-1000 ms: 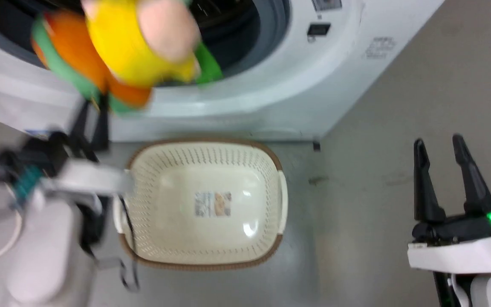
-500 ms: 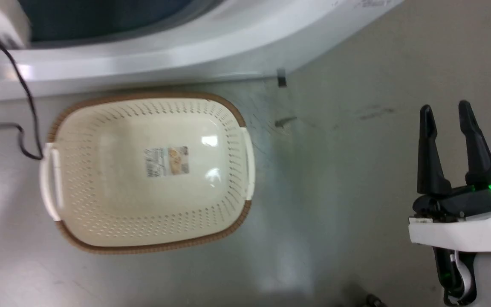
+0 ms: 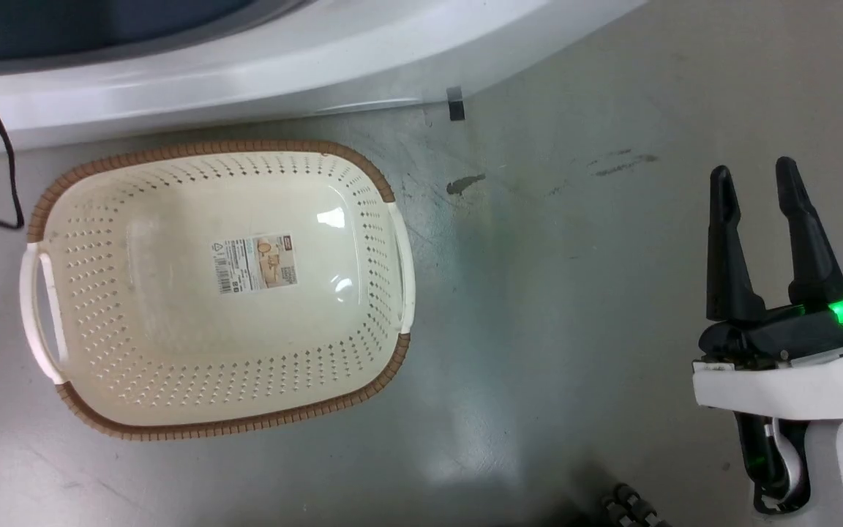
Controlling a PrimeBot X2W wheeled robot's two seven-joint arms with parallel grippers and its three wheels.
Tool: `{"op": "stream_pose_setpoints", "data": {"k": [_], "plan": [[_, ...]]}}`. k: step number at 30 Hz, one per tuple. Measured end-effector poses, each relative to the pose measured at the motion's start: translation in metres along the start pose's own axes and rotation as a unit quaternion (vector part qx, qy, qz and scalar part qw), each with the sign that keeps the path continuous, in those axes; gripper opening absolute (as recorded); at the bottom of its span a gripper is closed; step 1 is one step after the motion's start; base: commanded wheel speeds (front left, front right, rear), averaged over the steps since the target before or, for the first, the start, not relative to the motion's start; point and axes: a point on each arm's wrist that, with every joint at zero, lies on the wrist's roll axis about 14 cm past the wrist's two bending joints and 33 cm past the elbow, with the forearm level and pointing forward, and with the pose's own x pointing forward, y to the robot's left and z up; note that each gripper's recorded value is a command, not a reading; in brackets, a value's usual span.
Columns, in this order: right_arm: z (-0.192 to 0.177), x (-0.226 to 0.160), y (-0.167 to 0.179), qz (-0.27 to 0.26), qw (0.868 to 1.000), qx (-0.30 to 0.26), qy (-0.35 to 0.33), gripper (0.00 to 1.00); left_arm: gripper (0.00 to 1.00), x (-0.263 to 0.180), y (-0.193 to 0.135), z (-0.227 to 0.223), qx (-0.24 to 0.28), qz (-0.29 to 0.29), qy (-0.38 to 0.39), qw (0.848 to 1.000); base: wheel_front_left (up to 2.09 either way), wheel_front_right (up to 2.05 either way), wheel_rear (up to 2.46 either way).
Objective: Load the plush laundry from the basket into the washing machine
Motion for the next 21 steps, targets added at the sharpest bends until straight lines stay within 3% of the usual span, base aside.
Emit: {"op": "stream_pose_setpoints", "data": {"k": [2, 3, 4, 10, 21], "plan": [[0.003, 0.000, 0.001, 0.002, 1.000, 0.001, -0.004, 1.00, 0.00, -0.002, -0.002, -0.002, 0.001, -0.003, 0.002, 1.000, 0.00, 0.00, 0.00], [0.006, 0.000, 0.002, 0.003, 1.000, 0.002, -0.007, 1.00, 0.15, -0.003, -0.002, -0.001, 0.001, -0.004, 0.000, 1.000, 0.00, 0.00, 0.00], [0.008, -0.001, 0.002, 0.003, 1.000, 0.002, -0.010, 1.00, 1.00, -0.005, -0.003, 0.000, 0.003, -0.005, -0.001, 1.000, 0.00, 0.00, 0.00], [0.033, -0.006, 0.007, 0.009, 0.999, -0.007, -0.038, 1.00, 1.00, -0.033, -0.001, 0.012, -0.005, -0.002, -0.029, 1.000, 0.00, 0.00, 0.00], [0.085, -0.048, 0.021, 0.025, 0.995, -0.024, -0.089, 1.00, 1.00, -0.138, -0.029, 0.037, -0.115, 0.002, -0.114, 0.987, 0.00, 0.00, 0.00]]}}
